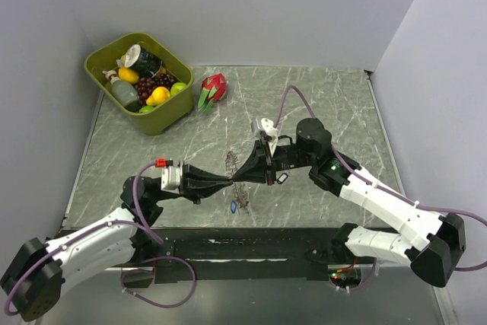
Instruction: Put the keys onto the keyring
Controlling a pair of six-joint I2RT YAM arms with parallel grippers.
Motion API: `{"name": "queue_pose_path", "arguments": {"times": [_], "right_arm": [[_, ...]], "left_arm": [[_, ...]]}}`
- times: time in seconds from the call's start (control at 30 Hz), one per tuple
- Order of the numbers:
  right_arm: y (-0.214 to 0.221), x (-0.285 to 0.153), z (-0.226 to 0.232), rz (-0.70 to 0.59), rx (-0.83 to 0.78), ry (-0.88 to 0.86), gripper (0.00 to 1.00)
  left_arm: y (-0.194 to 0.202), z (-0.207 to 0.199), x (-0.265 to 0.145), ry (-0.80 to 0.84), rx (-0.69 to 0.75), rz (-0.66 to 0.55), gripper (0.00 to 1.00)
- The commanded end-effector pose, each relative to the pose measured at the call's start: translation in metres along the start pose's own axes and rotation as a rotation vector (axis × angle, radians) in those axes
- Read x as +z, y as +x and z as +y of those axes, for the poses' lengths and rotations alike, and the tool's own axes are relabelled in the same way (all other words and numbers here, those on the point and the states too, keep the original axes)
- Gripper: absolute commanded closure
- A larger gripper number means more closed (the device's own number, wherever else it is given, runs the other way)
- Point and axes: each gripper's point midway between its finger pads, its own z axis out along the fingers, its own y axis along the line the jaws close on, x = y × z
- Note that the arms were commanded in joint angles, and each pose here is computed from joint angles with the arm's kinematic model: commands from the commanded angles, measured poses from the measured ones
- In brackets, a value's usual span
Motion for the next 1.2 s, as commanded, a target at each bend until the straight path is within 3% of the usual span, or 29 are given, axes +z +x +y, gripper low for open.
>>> {"name": "queue_pose_path", "arguments": {"times": [0.0, 0.1, 0.23, 0.27, 0.4, 0.63, 1.17], "right_arm": [[-0.003, 0.000, -0.018, 0.061, -0.003, 0.114, 1.00], [0.005, -0.008, -0.027, 0.125, -0.027, 0.168, 1.00], [0.010, -0.018, -0.033, 0.170, -0.048, 0.208, 1.00], [0.013, -0.020, -0.035, 0.186, -0.045, 0.212, 1.00], [0.018, -0.023, -0.037, 0.250, -0.051, 0.209, 1.00], [0.019, -0.029, -0.033, 0.279, -0.090, 0.204, 1.00], [0.014, -0.030, -0.027, 0.213, -0.092, 0.183, 1.00]], "left_arm": [[-0.031, 0.006, 0.015, 0.027, 0.139, 0.031, 0.77], [-0.022, 0.018, 0.010, -0.048, 0.122, 0.143, 0.57], [-0.027, 0.027, 0.010, -0.068, 0.167, 0.247, 0.49], [-0.012, 0.026, 0.004, -0.052, 0.158, 0.331, 0.49], [-0.001, 0.025, 0.005, 0.026, 0.152, 0.456, 0.52], [0.018, 0.026, 0.015, 0.175, 0.106, 0.574, 0.63], [0.031, 0.017, 0.022, 0.264, 0.037, 0.519, 0.64]]}}
